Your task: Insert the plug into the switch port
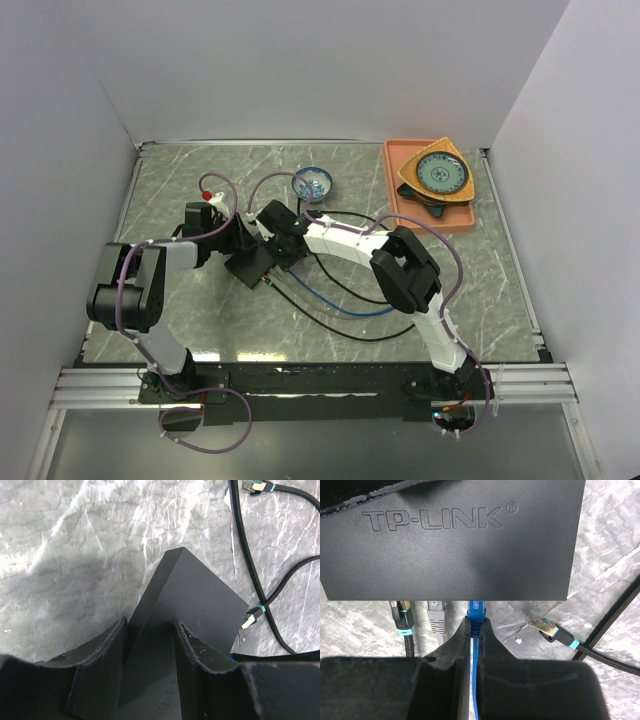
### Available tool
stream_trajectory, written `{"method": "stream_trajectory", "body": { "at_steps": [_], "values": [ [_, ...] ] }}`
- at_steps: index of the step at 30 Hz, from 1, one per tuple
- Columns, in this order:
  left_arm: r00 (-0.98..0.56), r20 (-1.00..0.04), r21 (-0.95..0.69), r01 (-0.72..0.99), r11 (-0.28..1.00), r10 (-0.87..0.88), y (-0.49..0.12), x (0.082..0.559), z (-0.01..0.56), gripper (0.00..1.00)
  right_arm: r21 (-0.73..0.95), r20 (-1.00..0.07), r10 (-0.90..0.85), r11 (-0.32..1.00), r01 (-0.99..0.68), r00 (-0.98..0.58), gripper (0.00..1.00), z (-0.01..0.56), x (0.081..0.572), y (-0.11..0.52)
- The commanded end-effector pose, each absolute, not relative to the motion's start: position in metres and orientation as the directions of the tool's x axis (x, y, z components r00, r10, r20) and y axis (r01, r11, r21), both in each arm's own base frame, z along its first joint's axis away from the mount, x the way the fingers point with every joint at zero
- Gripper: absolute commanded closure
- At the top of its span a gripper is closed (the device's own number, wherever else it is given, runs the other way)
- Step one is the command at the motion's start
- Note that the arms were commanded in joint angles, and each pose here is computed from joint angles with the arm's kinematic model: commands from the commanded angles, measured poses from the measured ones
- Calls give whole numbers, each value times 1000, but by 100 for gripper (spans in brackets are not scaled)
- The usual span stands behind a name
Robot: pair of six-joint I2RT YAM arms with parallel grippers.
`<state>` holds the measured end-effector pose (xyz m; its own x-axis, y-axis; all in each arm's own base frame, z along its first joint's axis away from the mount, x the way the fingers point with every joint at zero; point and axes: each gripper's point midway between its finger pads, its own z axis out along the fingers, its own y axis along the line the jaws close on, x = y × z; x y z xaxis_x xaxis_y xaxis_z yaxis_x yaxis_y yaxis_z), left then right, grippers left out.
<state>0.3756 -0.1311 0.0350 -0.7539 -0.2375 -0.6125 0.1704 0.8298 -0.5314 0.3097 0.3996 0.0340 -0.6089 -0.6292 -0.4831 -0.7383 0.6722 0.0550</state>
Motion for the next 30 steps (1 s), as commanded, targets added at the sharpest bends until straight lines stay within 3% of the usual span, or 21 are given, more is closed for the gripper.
{"method": "stream_trajectory", "body": {
  "at_steps": [1,12,20,30],
  "values": [
    [-924,-365,-691,190,697,-110,-190,300,17,75,103,-928,-225,612,-784,-298,100,197,380,502],
    [-941,-332,-673,195,713,-57,-200,295,4,81,81,-957,-180,589,-804,-228,100,217,381,504],
    [-949,-311,-678,193,710,-39,-204,293,0,99,63,-970,-158,567,-821,-183,100,222,384,508],
    [-951,-308,-666,191,721,-33,-204,294,-2,98,81,-963,-168,573,-816,-213,100,213,387,507]
  ]
}}
